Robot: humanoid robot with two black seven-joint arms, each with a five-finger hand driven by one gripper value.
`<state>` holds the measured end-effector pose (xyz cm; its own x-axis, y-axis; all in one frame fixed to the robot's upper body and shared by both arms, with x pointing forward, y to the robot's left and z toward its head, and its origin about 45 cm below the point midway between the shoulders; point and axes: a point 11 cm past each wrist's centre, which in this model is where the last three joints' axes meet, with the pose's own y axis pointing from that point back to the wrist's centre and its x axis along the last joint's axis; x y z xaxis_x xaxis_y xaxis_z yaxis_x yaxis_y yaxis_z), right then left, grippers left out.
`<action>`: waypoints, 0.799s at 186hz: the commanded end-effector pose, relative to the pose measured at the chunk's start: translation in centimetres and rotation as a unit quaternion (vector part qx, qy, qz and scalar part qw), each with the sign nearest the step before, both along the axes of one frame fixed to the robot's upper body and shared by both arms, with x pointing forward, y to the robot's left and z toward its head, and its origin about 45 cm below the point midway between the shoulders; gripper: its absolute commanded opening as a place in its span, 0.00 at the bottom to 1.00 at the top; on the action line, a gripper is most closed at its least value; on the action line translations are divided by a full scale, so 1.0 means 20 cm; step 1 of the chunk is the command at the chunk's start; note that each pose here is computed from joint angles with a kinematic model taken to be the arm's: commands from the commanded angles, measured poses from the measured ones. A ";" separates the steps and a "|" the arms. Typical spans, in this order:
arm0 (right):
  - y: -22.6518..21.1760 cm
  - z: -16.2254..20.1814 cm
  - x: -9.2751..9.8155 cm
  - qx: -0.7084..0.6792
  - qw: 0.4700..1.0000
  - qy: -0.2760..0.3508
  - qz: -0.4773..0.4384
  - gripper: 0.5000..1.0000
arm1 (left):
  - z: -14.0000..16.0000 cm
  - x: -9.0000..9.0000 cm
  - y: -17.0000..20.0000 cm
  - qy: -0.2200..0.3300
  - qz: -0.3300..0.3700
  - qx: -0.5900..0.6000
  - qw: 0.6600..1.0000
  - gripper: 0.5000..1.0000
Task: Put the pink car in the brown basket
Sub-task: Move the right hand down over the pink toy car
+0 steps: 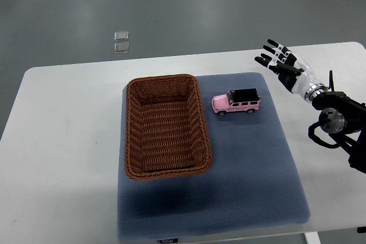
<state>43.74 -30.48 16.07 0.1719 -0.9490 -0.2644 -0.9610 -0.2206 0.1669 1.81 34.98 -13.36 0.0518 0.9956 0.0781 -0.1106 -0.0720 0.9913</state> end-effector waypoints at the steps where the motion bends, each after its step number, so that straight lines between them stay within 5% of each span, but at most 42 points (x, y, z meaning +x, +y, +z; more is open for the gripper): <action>1: 0.03 0.01 0.00 -0.051 0.998 -0.012 0.038 0.83 | 0.00 0.00 0.00 0.000 0.000 0.001 1.000 1.00; 75: 0.21 0.05 -0.02 -0.297 0.929 -0.084 0.201 0.83 | 0.00 0.00 0.00 0.000 -0.001 0.000 1.000 1.00; 149: 0.17 0.09 -0.02 -0.448 0.840 -0.116 0.284 0.82 | 0.00 0.00 0.00 0.000 -0.001 0.001 1.000 1.00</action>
<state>43.39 -26.20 17.67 0.6005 -0.5543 0.5763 -0.7870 -0.5375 0.3029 1.80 34.98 -13.36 0.0543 0.9954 0.0783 -0.1101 -0.0720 0.9913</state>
